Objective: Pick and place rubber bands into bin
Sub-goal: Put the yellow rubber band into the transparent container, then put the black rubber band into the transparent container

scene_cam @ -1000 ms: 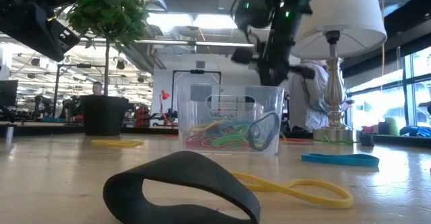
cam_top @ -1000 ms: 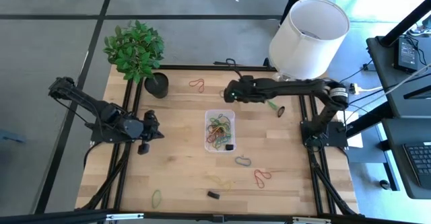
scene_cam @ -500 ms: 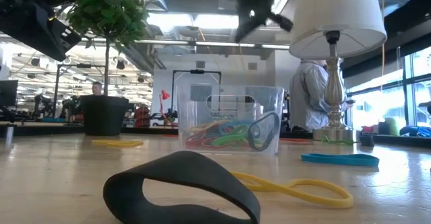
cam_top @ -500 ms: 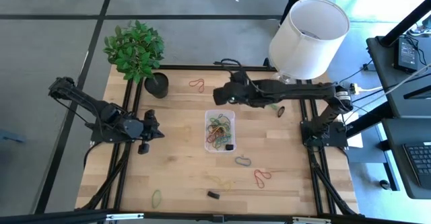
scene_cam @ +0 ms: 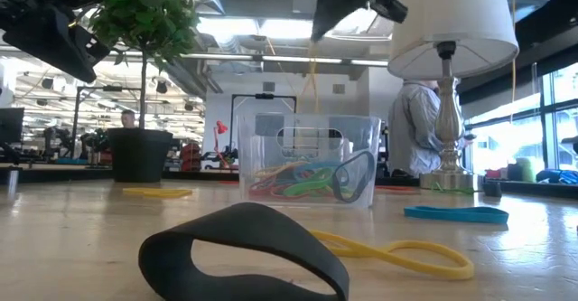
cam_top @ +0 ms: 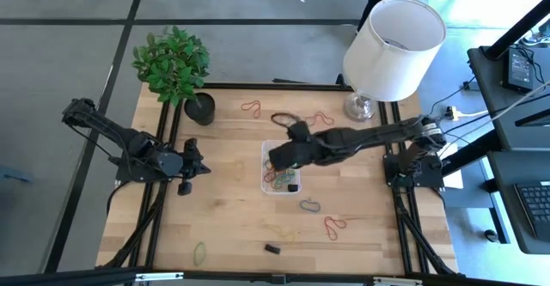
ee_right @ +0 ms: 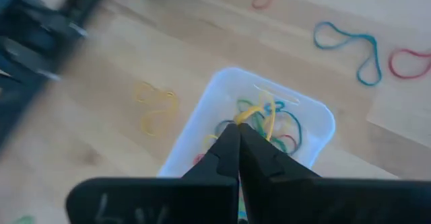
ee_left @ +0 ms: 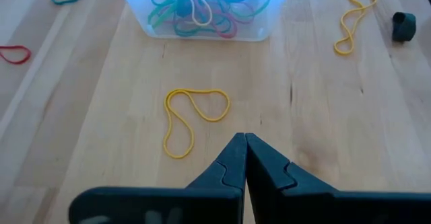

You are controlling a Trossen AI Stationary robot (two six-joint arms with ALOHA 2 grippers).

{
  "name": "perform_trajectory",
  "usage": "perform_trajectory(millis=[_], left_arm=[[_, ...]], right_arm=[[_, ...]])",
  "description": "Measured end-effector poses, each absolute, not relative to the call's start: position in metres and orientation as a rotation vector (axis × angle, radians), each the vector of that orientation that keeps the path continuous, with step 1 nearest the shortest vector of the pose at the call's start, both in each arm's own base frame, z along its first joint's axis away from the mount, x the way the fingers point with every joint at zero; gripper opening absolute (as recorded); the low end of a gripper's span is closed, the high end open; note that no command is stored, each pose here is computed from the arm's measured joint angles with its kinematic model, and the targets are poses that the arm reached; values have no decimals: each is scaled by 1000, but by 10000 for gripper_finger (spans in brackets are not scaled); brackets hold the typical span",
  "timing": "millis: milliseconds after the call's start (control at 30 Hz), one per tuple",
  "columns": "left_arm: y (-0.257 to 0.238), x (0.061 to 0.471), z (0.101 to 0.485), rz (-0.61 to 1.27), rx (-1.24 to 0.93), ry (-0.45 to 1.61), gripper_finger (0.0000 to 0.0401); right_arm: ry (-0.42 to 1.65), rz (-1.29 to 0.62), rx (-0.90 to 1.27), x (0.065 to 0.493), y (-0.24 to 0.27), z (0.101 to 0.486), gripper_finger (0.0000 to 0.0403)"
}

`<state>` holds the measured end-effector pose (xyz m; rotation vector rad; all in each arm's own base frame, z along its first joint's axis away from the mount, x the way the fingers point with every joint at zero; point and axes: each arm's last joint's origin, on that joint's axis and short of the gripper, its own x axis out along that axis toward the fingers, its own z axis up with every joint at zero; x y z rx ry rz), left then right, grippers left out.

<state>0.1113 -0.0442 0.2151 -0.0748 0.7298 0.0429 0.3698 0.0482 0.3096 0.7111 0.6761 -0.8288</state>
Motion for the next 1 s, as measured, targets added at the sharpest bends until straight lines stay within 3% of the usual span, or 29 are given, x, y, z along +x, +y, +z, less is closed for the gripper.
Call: perform_trajectory(millis=[333, 500, 1000], left_arm=[[-44, 111, 215, 57, -70, 724, 3], [-44, 111, 215, 57, -70, 724, 3], [-44, 111, 215, 57, -70, 724, 3]], right_arm=[[830, -942, 602, 403, 35, 241, 0], [876, -984, 661, 411, 27, 218, 5], [935, -948, 752, 411, 28, 216, 106]])
